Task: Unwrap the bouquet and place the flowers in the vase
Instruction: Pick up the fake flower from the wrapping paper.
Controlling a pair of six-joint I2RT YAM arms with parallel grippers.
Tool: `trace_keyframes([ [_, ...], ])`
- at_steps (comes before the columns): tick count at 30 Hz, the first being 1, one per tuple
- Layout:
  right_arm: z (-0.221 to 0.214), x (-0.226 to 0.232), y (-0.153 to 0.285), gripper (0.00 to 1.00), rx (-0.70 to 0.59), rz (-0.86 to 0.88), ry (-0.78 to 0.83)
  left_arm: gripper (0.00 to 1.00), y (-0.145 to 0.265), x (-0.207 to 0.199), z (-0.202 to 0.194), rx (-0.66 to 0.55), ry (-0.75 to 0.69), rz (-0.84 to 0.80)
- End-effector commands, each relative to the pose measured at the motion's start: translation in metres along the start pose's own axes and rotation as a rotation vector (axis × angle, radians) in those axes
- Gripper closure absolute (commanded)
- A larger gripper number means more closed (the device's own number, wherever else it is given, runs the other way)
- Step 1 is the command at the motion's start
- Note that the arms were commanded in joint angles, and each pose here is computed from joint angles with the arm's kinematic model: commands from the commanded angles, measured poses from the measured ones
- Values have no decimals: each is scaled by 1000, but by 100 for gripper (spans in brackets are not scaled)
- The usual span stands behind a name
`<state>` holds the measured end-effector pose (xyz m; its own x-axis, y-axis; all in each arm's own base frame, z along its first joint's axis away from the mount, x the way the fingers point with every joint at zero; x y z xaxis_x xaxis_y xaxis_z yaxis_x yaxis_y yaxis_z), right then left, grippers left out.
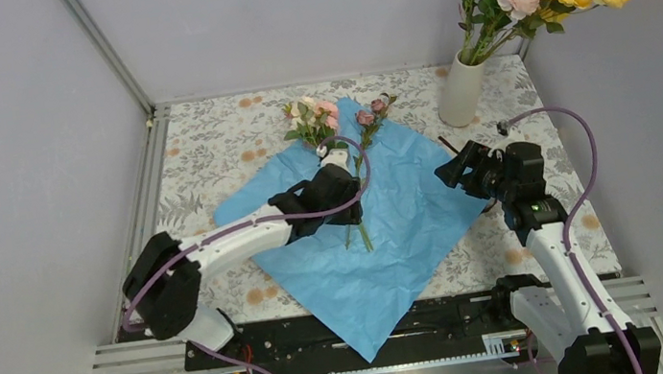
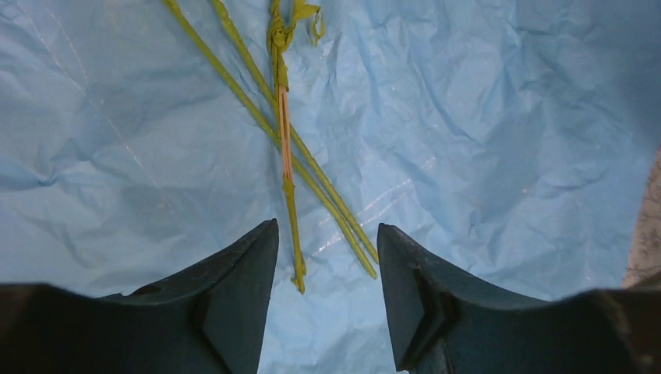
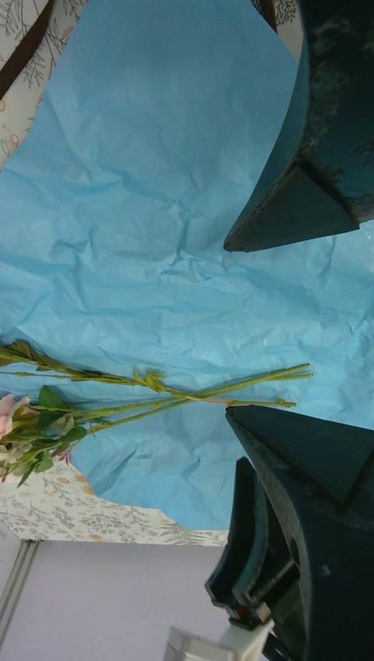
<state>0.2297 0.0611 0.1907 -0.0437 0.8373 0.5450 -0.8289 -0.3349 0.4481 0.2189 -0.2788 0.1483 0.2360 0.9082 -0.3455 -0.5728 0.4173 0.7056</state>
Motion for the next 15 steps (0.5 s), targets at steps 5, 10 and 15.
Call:
trace_keyframes([
  [5,-5,5,1,22,20,54,-3,47,-32,-2,-3,9,-14,65],
  [10,-7,3,-2,22,34,54,-11,51,-43,4,-17,56,-17,79],
  [15,-9,2,-4,22,43,54,-14,58,-53,7,-22,65,-27,101],
])
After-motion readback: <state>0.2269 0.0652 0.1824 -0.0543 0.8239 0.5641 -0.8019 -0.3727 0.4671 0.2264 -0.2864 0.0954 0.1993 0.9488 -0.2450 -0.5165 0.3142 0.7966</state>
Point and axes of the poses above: each gripper's point midway between its finger pads, its own y axis back along the fingers, its own x axis along the line the jaws close on, z = x × y, the point moved 6 cm from there along y, back along the fingers, and after that the axes turned 6 degrees about y, right-handed, at the moved point
